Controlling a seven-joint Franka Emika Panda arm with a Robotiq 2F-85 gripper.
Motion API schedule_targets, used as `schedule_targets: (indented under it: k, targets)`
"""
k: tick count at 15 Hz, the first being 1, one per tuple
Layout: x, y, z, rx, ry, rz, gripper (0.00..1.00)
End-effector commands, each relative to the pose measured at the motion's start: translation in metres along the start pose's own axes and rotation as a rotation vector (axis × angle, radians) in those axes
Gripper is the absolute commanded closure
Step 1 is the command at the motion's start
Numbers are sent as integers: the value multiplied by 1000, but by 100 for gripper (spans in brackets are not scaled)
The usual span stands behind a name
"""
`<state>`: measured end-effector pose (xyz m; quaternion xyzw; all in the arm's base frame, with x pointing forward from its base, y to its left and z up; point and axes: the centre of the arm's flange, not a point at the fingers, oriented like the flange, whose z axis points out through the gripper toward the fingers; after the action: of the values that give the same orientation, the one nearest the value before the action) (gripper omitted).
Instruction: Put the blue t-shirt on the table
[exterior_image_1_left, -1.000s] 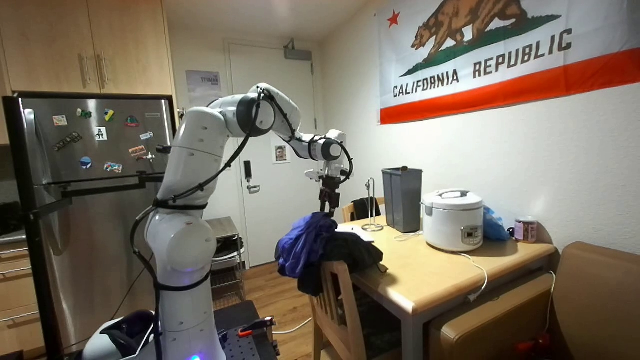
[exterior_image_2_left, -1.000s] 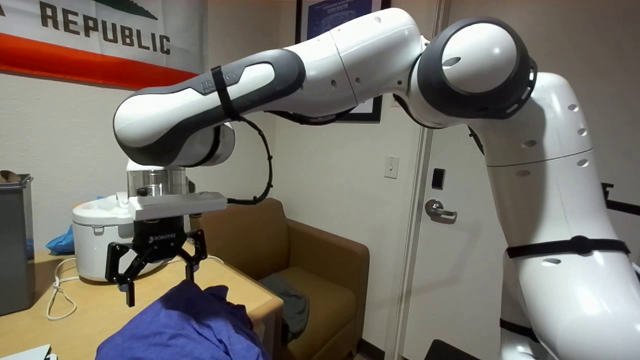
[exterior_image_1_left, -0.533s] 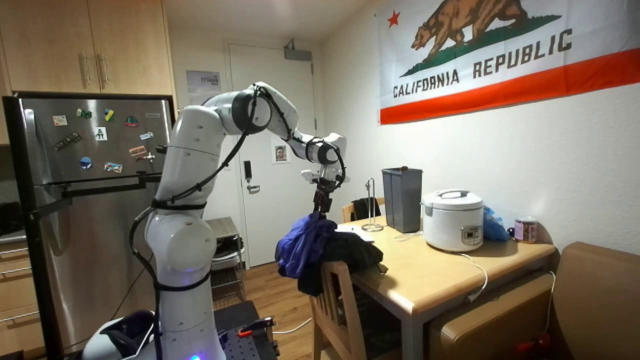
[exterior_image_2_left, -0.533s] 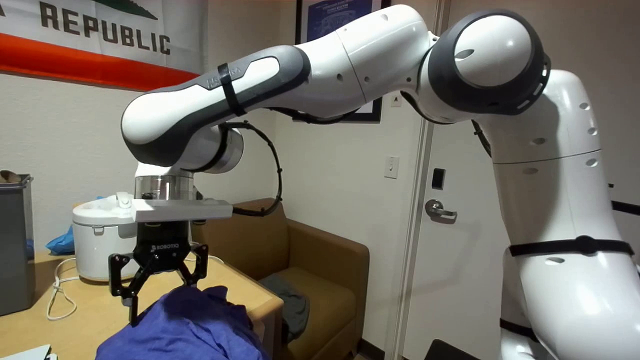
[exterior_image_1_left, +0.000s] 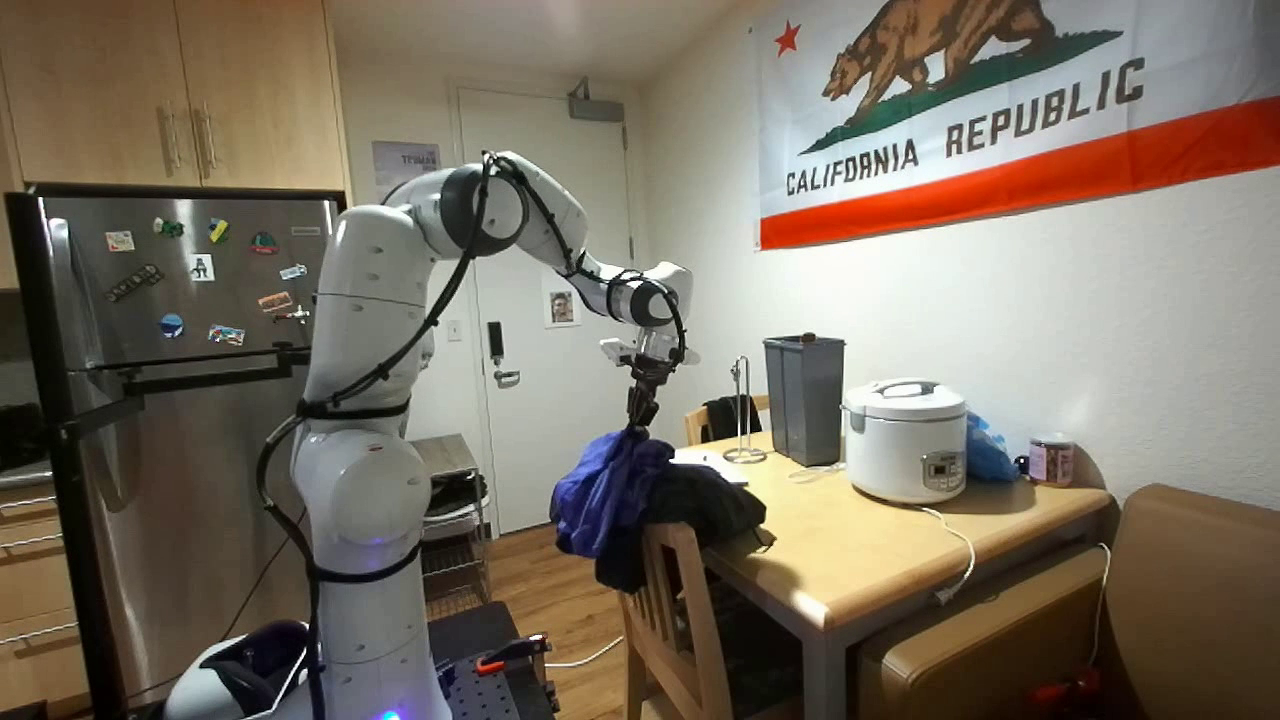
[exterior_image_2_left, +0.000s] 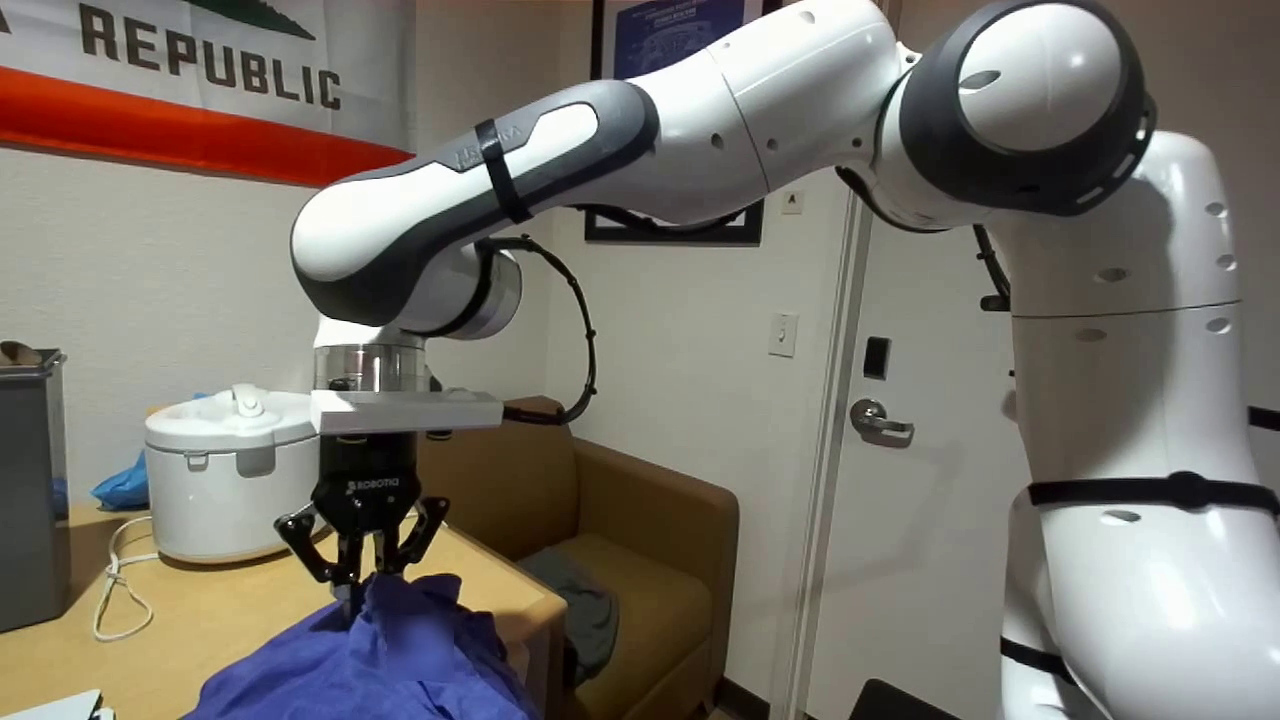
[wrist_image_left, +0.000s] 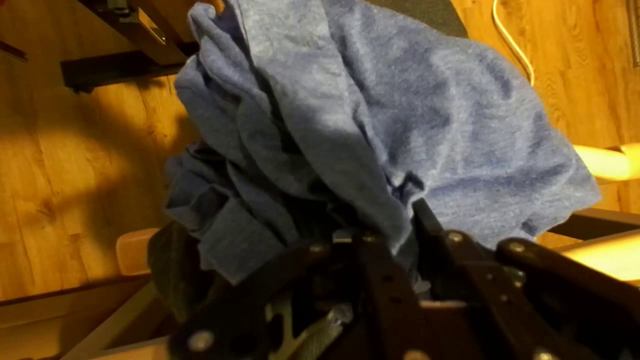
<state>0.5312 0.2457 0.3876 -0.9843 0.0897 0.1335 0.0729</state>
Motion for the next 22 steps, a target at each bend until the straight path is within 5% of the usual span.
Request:
schedule_targets:
  k: [1, 10, 22]
  targets:
    - [-22, 18, -20, 25, 25, 9, 100]
    - [-75, 21, -98, 92, 137, -35, 99]
    - [-92, 70, -184, -13, 311, 21, 99]
